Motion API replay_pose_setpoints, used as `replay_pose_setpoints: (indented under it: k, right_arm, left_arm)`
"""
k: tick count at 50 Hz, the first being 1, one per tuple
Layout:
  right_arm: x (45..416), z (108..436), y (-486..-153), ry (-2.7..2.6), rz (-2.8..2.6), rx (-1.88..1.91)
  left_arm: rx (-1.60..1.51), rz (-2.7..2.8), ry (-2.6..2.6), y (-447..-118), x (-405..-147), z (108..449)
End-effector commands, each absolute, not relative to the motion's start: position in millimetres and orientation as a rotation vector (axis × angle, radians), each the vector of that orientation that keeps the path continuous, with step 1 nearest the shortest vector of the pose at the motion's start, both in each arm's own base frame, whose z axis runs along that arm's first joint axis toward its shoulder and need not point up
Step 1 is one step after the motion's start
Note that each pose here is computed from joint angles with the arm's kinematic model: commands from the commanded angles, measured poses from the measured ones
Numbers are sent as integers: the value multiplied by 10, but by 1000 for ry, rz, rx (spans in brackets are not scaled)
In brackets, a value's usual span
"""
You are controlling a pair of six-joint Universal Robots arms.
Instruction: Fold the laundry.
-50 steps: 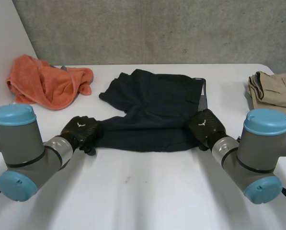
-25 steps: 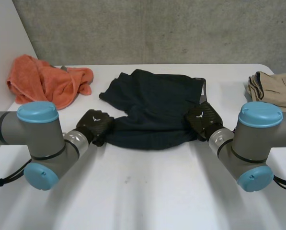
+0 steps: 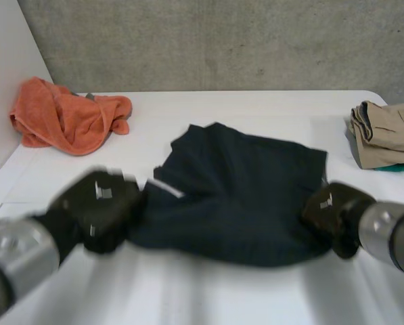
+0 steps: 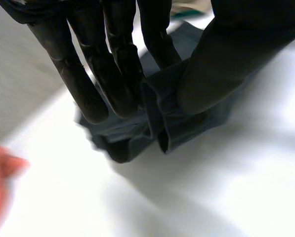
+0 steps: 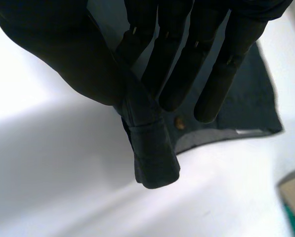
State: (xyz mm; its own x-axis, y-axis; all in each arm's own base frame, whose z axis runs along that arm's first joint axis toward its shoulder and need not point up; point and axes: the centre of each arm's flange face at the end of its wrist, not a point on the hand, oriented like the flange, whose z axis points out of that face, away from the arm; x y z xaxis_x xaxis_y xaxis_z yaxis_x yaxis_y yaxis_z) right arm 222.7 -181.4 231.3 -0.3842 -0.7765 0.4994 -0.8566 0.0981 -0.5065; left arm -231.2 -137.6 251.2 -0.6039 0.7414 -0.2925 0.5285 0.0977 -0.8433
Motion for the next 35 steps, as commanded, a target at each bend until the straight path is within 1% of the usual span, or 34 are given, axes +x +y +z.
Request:
replay_pose_setpoints:
  k: [1,3,4,5,6,7,9,10,12,14,16,17,18,20,23,25,26,28,32,35]
  right_arm:
    - [2180,2201,-1643,-2232,1070,1785]
    - [2205,2189,-1732,-2206,1128,1751]
    - [2217,2181,-1775,-2194,1152,1734]
    - [2229,2168,-1825,-2183,1175,1714]
    - [2258,2145,-1949,-2162,1227,1659]
    - [2268,2135,-2019,-2157,1251,1622]
    - [2297,2121,-2173,-2146,1308,1539]
    - [2320,2110,-2318,-2138,1356,1456]
    - [2352,2077,-2505,-2123,1407,1360]
    - [2399,2040,-2682,-2091,1465,1292]
    - [2484,1977,-2909,-2039,1558,1236]
    - [2512,1961,-2972,-2018,1585,1222]
    - [2562,1913,-3116,-1978,1644,1189]
    - [2632,1863,-3304,-1911,1723,1144]
    - [2733,1806,-3545,-1828,1823,1085]
    - [2774,1774,-3647,-1798,1858,1064]
    - [2822,1710,-3766,-1769,1887,1046]
    - [2867,1612,-3900,-1751,1908,1028]
    - [2909,1476,-4009,-1747,1914,1043]
    - [2877,1568,-4039,-1752,1945,997]
  left_arm:
    - [-1454,1250,-2112,-1146,-2357,2327]
    - [-1459,1308,-2097,-1283,-2413,2294]
    - [-1458,1395,-2078,-1459,-2491,2265]
    - [-1455,1441,-2074,-1552,-2523,2259]
    - [-1450,1486,-2072,-1646,-2555,2246]
    - [-1439,1557,-2077,-1817,-2608,2219]
    - [-1422,1644,-2078,-2024,-2688,2189]
    - [-1408,1729,-2062,-2213,-2792,2169]
    - [-1397,1806,-2035,-2396,-2923,2136]
    - [-1364,1949,-1960,-2709,-3190,2124]
    - [-1320,2058,-1896,-3028,-3392,2092]
    - [-1310,2085,-1874,-3101,-3442,2089]
    - [-1288,2138,-1836,-3245,-3530,2075]
    - [-1247,2231,-1763,-3449,-3641,2081]
    - [-1187,2333,-1690,-3641,-3747,2058]
    - [-1125,2419,-1648,-3798,-3817,2022]
    - [-1091,2460,-1629,-3879,-3856,1991]
    - [-1062,2483,-1608,-3960,-3914,1912]
    - [-1008,2422,-1568,-3931,-4046,1799]
    - [-955,2323,-1555,-3819,-4138,1765]
